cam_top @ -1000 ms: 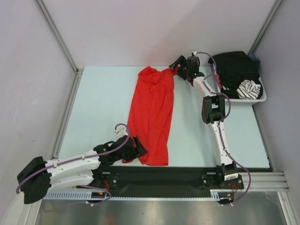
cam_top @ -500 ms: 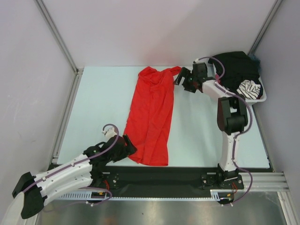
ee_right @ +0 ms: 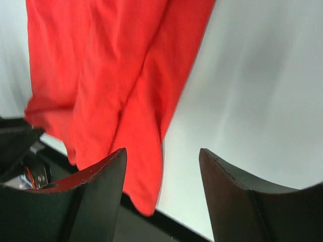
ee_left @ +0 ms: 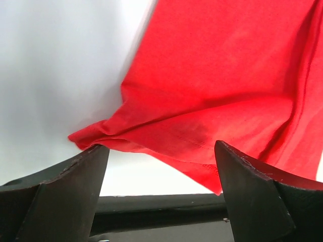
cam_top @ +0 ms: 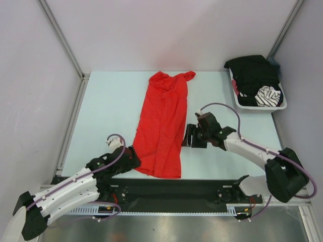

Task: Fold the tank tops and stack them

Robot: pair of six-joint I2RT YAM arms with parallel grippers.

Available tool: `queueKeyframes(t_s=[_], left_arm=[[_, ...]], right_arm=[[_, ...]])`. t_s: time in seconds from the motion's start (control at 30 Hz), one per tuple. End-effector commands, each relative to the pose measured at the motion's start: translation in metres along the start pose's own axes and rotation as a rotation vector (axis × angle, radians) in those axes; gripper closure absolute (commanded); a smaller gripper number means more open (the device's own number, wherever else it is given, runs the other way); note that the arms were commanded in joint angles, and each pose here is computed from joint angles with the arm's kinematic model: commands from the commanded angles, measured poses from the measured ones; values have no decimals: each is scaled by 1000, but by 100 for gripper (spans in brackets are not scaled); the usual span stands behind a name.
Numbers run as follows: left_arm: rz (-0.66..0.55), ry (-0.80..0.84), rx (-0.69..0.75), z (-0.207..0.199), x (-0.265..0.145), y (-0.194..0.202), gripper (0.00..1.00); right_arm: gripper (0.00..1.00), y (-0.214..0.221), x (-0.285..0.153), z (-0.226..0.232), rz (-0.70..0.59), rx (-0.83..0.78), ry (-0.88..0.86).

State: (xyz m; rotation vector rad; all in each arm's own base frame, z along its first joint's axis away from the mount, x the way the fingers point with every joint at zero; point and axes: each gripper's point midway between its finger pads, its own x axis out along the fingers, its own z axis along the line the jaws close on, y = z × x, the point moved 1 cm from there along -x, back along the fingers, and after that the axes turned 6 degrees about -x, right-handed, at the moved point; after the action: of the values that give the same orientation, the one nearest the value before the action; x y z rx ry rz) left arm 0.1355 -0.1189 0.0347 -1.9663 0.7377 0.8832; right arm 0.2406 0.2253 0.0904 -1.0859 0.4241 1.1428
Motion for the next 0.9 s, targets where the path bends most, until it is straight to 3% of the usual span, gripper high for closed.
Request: queueKeyframes(t_s=[0.0,0.2,0.43,0.67,0.8,0.87], left_arm=[[-33,-42,28,6,-1,-9,9],[-68,-74,16,8,-3,-17,9],[-116,-80,-15,12,-9,-25,8],[-122,-115,-16,21,-5,-23,9],[-133,-112,-14,20,-6,-25,9],[-137,-109,-11,18,-6,-27,9]], right_arm=[[36,30,-11,8,12,57,-18],[41,53,8,11,42,62,-6],[51,25,40,1,17,19,130],[54,2,65,-5,-1,-16,262],[62,5,72,-12,15,-30,324],[71,3,73,-18,8,-36,368]])
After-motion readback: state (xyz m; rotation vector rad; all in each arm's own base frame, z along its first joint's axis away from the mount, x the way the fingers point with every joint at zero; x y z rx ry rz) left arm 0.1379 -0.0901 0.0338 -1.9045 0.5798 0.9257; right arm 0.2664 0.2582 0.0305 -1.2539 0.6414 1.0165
